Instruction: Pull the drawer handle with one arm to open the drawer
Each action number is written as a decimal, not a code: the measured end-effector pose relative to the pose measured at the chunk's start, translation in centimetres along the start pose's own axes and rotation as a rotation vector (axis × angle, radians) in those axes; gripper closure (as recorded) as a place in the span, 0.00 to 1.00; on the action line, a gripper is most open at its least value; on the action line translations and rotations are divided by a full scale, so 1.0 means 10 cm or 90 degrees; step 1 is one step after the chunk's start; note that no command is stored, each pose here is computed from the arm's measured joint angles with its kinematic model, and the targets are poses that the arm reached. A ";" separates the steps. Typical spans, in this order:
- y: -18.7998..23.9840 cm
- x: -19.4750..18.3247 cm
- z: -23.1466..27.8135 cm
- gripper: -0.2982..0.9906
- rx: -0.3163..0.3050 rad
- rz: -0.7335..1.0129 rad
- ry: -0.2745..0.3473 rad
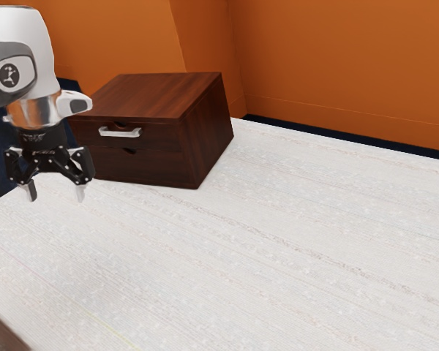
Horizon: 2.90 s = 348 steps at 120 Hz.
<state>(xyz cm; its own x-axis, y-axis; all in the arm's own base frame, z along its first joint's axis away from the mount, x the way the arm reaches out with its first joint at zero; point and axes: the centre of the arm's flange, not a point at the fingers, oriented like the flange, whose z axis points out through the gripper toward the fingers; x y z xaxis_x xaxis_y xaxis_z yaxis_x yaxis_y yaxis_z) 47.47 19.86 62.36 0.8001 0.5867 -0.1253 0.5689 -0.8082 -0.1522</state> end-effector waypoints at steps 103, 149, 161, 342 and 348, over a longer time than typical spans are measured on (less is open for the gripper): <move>0.61 0.45 0.10 0.23 -0.085 0.810 0.199; 1.32 0.86 -0.06 0.23 -0.042 0.973 0.309; 1.44 0.93 -0.13 0.23 -0.037 0.993 0.351; -0.31 1.81 0.25 0.23 0.053 0.865 0.422; -0.29 1.82 0.27 0.23 0.052 0.868 0.421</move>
<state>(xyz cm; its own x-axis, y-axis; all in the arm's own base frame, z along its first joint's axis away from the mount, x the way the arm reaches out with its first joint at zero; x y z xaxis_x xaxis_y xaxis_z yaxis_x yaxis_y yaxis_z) 59.84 33.04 57.87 0.6420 -0.7301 0.2340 -0.6486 -0.6800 -0.3421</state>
